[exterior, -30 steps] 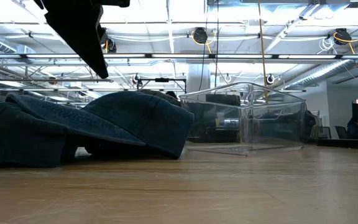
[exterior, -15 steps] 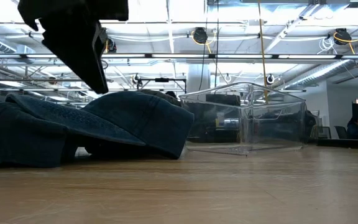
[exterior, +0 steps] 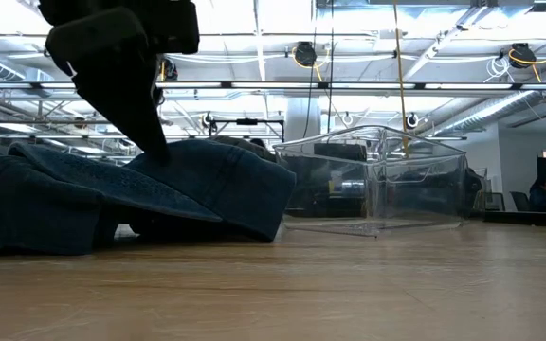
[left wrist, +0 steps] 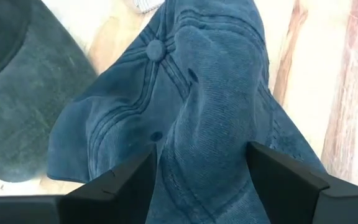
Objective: Pick & Place hat
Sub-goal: Put the right blue cap into the top transparent bin
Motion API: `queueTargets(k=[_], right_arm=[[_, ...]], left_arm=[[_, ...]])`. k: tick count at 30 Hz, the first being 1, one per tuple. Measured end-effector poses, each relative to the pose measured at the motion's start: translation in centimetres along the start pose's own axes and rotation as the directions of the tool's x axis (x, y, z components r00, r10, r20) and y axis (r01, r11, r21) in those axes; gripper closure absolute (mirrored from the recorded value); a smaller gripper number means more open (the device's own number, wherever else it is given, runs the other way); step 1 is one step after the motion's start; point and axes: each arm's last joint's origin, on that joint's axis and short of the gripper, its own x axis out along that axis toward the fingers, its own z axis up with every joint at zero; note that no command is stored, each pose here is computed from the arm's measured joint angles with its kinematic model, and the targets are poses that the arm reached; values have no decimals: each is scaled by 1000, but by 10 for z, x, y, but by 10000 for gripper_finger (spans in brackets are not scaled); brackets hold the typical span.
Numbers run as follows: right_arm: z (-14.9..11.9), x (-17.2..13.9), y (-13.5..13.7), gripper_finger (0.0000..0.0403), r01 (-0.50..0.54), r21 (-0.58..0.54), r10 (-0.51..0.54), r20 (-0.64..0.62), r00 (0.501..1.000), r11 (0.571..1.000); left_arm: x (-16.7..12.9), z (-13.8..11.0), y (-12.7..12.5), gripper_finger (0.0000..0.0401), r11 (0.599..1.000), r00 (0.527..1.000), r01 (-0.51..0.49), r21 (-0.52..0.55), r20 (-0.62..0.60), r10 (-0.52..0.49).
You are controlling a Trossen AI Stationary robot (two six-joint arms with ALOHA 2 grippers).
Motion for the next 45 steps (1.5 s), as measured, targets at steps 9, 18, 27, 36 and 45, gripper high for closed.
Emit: queueTargets(k=[9, 18, 27, 36, 45], right_arm=[[0, 0, 0, 106, 0, 0, 0, 0, 1000, 1000], [0, 0, 0, 106, 0, 0, 0, 0, 1000, 1000], [0, 0, 0, 106, 0, 0, 0, 0, 1000, 1000], [0, 0, 0, 106, 0, 0, 0, 0, 1000, 1000], [0, 0, 0, 106, 0, 0, 0, 0, 1000, 1000]], left_arm=[[2, 2, 3, 148, 1000, 1000, -3, -10, -6, 3], [2, 2, 3, 148, 1000, 1000, -3, -7, -6, 3], [2, 2, 3, 149, 1000, 1000, -3, -7, -7, 3], [2, 1, 3, 217, 1000, 1000, 15, -6, -20, -16], [2, 1, 3, 327, 1000, 1000, 16, -6, -21, -16]])
